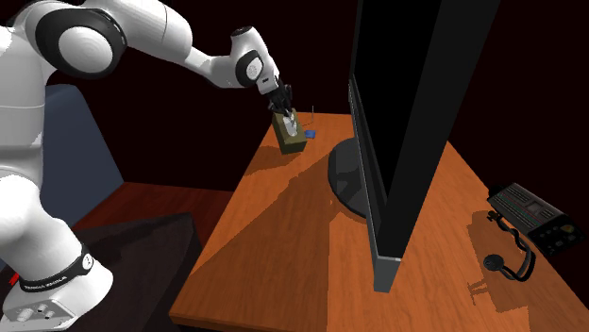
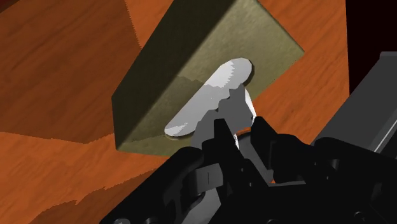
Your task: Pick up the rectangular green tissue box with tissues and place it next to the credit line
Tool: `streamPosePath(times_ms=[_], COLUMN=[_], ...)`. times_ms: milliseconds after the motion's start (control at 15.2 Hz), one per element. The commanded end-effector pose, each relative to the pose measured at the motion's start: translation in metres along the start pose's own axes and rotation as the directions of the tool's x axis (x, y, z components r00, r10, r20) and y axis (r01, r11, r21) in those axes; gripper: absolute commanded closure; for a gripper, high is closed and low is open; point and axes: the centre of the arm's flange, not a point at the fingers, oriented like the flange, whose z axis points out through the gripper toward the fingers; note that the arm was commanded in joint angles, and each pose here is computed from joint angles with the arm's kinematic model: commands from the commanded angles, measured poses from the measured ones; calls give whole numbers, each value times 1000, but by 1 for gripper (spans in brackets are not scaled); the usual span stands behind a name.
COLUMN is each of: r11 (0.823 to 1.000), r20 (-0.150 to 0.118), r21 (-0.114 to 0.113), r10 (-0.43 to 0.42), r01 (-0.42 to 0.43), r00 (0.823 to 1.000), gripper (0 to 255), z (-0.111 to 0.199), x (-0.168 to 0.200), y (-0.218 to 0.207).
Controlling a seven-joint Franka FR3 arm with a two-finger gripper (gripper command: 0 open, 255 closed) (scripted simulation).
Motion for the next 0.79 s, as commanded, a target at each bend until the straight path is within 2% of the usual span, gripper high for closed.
streamPosePath(times_ms=[0,198,660,726], r11=[1000,1000,1000,1000], r20=[-2,-2,-2,-3], r21=[-15,-15,-15,-15], r10=[3,3,3,3], r01=[-3,-3,-3,-3], r00=[1000,1000,1000,1000], gripper=[255,255,255,0], z=[15,27,27,29], x=[3,2,2,1], y=[9,16,16,19])
